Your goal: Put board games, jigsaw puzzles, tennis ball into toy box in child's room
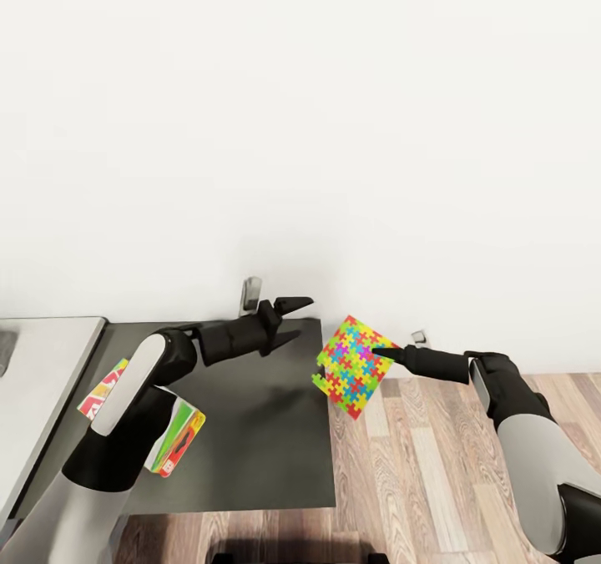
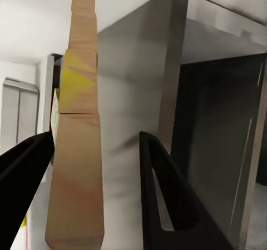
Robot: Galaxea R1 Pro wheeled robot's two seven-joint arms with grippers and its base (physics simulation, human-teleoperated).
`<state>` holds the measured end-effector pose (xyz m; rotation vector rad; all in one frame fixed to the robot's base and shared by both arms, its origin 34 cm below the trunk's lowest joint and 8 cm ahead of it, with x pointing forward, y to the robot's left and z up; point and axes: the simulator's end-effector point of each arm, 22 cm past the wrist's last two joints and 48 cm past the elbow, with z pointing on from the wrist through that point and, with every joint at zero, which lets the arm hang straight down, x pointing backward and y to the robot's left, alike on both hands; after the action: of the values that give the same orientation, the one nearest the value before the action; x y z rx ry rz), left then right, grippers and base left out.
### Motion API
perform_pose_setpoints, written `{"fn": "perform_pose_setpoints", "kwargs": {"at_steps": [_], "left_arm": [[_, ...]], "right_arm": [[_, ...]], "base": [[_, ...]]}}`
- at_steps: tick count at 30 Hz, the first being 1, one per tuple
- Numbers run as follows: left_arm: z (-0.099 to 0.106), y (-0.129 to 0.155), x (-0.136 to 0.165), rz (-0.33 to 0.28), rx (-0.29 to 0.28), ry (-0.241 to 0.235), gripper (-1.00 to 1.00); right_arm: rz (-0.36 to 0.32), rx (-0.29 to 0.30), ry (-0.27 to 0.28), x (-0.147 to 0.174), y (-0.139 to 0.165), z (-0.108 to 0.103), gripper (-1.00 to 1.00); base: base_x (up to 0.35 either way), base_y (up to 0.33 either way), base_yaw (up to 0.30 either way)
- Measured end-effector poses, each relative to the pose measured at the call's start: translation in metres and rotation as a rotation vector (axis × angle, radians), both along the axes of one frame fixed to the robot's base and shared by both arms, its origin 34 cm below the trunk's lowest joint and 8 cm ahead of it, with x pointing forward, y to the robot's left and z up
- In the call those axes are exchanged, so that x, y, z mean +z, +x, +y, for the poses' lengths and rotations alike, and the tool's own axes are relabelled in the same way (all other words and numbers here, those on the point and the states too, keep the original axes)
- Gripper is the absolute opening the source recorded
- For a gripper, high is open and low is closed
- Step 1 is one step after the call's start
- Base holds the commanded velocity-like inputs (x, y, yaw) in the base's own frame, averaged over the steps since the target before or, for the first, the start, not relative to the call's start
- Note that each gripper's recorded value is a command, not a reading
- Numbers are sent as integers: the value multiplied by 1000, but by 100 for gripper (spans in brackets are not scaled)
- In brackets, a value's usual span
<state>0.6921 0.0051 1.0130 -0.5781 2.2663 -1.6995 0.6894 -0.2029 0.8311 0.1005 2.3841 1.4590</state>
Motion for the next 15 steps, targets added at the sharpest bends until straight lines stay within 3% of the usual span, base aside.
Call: {"fn": "perform_pose_setpoints", "kwargs": {"at_steps": [15], "left_arm": [[1, 0, 10, -17, 1, 1, 100]], "right_arm": [[-24, 2, -2, 12, 3, 1, -100]], "base": [[0, 0, 0]]}}
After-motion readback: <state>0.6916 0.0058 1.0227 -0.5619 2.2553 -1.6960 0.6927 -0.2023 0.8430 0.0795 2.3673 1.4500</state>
